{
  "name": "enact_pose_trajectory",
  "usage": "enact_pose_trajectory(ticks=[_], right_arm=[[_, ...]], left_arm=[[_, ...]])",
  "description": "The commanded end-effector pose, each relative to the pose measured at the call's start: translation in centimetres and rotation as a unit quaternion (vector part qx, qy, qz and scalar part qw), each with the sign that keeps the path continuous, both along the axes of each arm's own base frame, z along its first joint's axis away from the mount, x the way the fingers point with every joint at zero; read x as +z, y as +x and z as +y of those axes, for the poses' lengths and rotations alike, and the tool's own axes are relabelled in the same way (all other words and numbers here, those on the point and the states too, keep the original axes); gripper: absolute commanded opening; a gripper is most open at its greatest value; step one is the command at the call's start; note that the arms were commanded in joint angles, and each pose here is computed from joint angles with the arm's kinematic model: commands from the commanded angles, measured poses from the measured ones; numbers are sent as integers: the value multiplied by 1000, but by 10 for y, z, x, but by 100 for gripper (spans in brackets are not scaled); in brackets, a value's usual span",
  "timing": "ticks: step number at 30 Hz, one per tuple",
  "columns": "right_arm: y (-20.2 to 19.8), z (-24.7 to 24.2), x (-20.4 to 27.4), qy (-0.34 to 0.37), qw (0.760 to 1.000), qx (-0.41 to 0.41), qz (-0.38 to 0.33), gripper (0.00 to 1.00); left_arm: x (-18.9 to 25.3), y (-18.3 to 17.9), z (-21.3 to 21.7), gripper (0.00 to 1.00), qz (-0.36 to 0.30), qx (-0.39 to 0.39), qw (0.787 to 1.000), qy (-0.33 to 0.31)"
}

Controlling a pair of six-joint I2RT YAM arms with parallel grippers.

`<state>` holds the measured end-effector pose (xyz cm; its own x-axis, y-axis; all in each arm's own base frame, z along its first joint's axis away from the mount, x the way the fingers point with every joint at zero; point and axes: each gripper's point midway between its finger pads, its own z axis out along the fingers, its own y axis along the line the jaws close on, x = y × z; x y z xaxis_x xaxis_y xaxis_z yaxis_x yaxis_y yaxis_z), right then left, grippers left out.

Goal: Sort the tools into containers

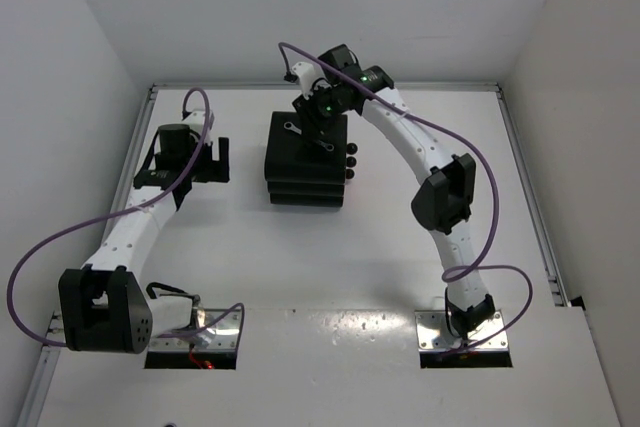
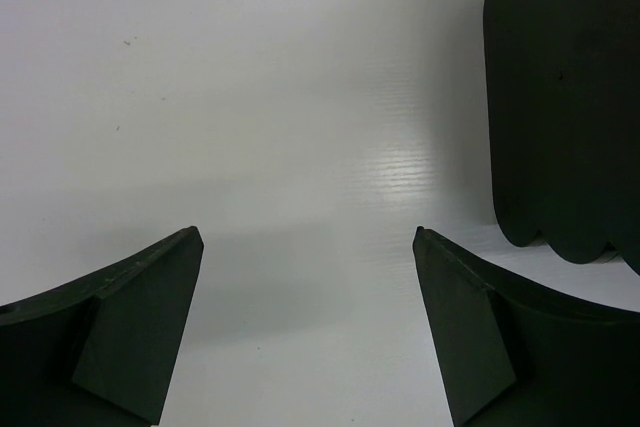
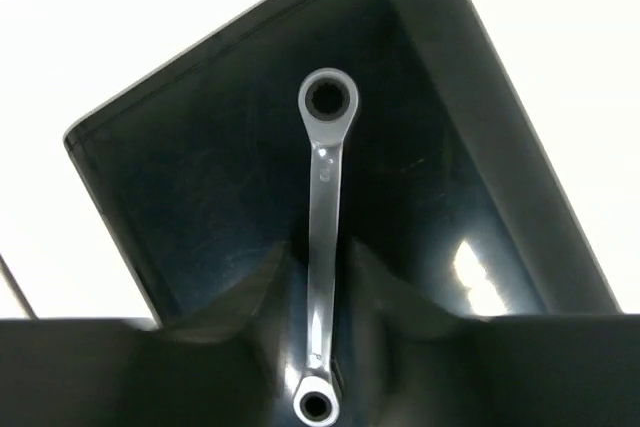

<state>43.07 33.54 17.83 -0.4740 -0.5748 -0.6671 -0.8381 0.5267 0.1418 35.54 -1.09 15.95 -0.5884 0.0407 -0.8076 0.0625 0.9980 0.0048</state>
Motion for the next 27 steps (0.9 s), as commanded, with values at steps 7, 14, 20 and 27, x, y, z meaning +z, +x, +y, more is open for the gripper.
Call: enact_pose_trajectory(ticks=[7, 14, 20, 27], right_arm=[[-4, -1, 85, 57, 995, -8, -86, 64], [-33, -63, 205, 122, 958, -109, -234, 94], [-61, -149, 189, 32, 938, -199, -284, 99], [-106, -254, 98, -31, 918, -312, -243, 99]], left_arm=[[32, -3, 1, 100, -53, -7, 999, 1], [82, -12, 10, 100, -116, 6, 993, 17], [80, -21, 3, 100, -106, -13, 994, 6], [62, -33, 5, 100, -93, -11, 995, 14]])
